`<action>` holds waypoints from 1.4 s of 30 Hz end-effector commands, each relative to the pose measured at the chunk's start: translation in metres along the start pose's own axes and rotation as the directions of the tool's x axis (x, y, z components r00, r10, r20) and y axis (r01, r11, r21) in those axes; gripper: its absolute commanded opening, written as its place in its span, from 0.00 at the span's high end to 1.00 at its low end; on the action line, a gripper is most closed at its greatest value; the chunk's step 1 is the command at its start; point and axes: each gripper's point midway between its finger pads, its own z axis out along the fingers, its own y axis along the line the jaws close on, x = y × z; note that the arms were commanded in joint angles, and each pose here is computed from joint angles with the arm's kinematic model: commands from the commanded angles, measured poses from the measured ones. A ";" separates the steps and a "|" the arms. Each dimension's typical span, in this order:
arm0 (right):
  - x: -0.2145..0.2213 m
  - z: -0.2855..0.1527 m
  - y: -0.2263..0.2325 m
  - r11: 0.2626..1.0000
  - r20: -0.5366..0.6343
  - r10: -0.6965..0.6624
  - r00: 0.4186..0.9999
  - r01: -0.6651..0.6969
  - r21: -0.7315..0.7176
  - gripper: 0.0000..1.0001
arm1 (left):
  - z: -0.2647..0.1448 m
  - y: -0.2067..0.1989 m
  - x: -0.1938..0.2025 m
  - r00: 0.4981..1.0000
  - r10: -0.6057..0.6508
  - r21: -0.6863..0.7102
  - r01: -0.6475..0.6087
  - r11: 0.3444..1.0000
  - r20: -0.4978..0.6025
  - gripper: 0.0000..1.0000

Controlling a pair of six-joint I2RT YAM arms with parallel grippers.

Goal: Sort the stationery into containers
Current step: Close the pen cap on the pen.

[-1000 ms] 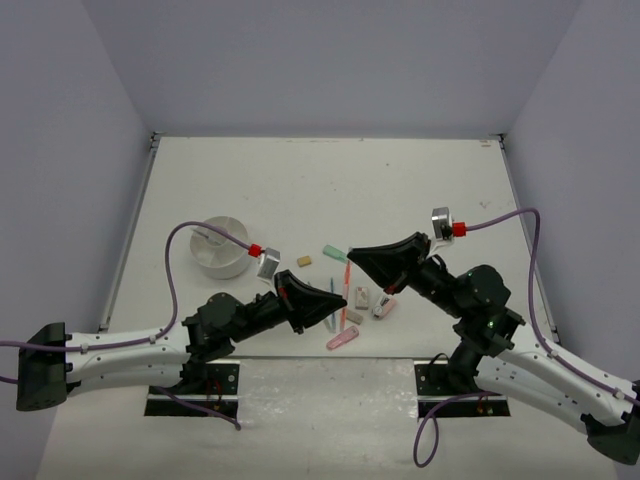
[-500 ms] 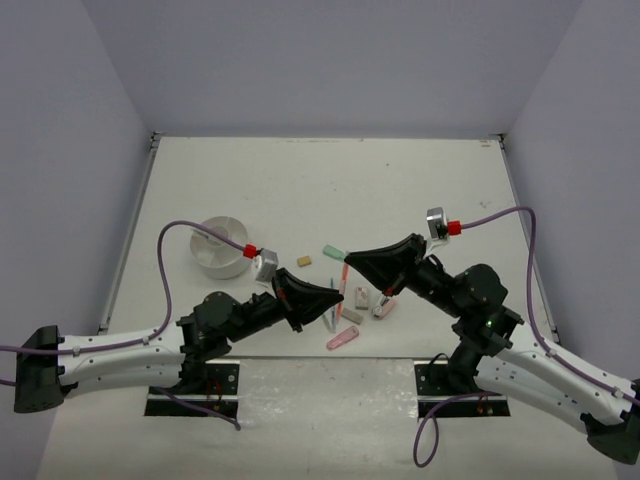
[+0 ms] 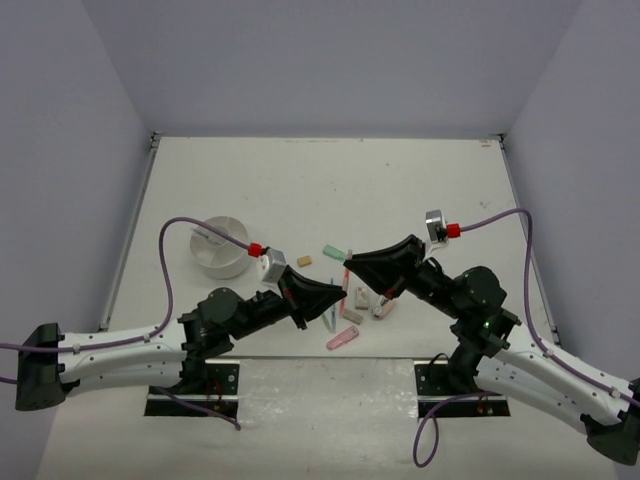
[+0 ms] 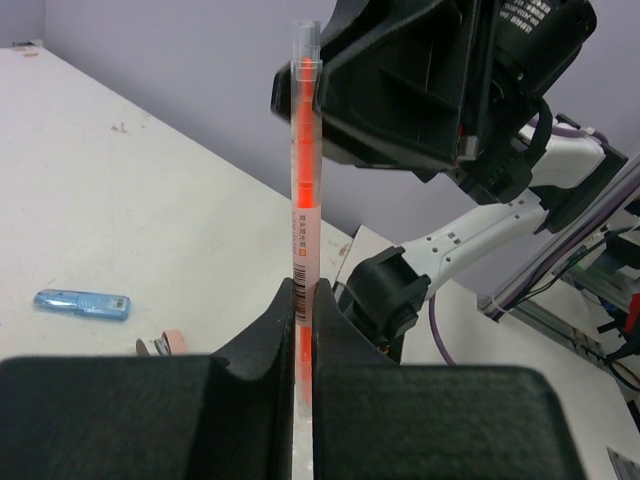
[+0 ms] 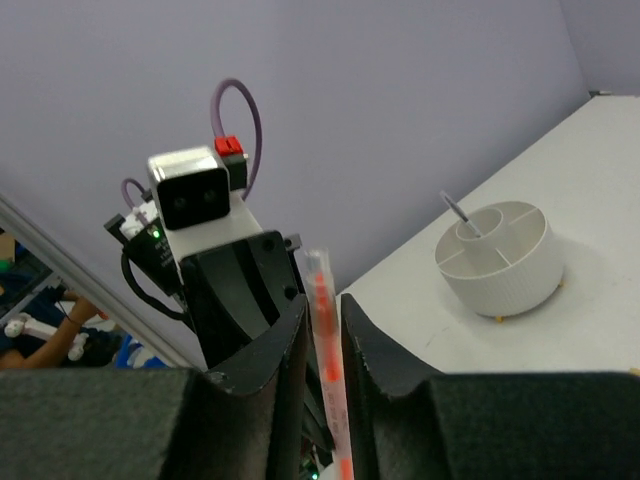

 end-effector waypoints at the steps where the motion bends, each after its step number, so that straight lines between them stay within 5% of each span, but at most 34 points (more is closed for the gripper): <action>1: 0.016 -0.006 0.002 1.000 -0.069 0.000 0.998 -0.001 -0.019 0.76 | 0.012 -0.020 -0.040 0.994 0.029 0.056 -0.036 0.998 0.107 1.00; 3: 0.014 -0.006 0.002 1.000 -0.068 -0.007 0.998 0.006 -0.016 0.65 | 0.015 -0.017 -0.034 0.996 0.019 0.045 -0.023 0.999 0.089 1.00; 7: 0.014 -0.006 0.001 1.000 -0.069 -0.010 0.998 0.009 -0.008 0.63 | 0.019 -0.013 -0.032 0.997 0.011 0.013 -0.012 1.000 0.073 1.00; 12: 0.013 -0.006 0.001 1.000 -0.068 -0.013 0.998 0.013 -0.004 1.00 | 0.021 -0.012 -0.033 0.998 0.022 -0.001 -0.022 1.000 0.062 1.00; 14: 0.012 -0.007 0.001 1.000 -0.065 -0.015 0.998 0.015 -0.003 1.00 | 0.021 -0.010 -0.034 0.998 0.023 -0.017 -0.022 1.000 0.061 0.99; 17: 0.011 -0.006 0.002 1.000 -0.060 -0.020 0.998 0.019 -0.011 1.00 | 0.026 -0.006 -0.034 0.999 0.030 -0.046 -0.028 0.999 0.036 0.70; 20: 0.009 -0.005 0.005 1.000 -0.053 -0.020 0.998 0.019 -0.022 1.00 | 0.033 -0.010 -0.027 1.000 0.026 -0.027 -0.025 0.999 0.006 0.54; 28: 0.002 -0.005 0.009 0.999 -0.037 -0.021 0.999 0.020 -0.032 1.00 | 0.041 -0.012 -0.008 0.999 0.009 0.007 -0.009 1.000 -0.040 0.66; 30: 0.002 -0.005 0.011 0.999 -0.037 -0.021 0.999 0.020 -0.035 1.00 | 0.042 -0.013 -0.006 0.999 0.009 0.014 -0.008 1.000 -0.044 0.76; 32: 0.002 -0.005 0.012 0.999 -0.040 -0.020 0.999 0.018 -0.041 1.00 | 0.042 -0.011 -0.007 0.999 0.009 0.005 -0.009 1.000 -0.039 1.00; 33: 0.003 -0.005 0.012 0.999 -0.042 -0.020 0.999 0.018 -0.040 1.00 | 0.041 -0.011 -0.008 0.999 0.009 0.001 -0.009 1.000 -0.038 1.00; 34: 0.003 -0.005 0.011 0.999 -0.043 -0.020 0.999 0.018 -0.040 0.96 | 0.040 -0.010 -0.008 0.999 0.011 -0.003 -0.011 1.000 -0.035 1.00; 36: 0.007 -0.005 0.007 0.999 -0.052 -0.021 0.998 0.020 -0.027 0.60 | 0.038 -0.009 -0.012 0.999 0.020 -0.009 -0.020 1.000 -0.027 1.00; 39: 0.007 -0.007 0.004 1.000 -0.050 -0.021 0.999 0.021 -0.011 0.31 | 0.035 -0.008 -0.015 0.999 0.038 -0.016 -0.039 0.999 -0.022 1.00; 42: 0.006 -0.007 0.003 1.000 -0.045 -0.026 0.999 0.026 -0.001 0.19 | 0.032 -0.010 -0.018 0.998 0.052 -0.007 -0.052 0.999 -0.020 1.00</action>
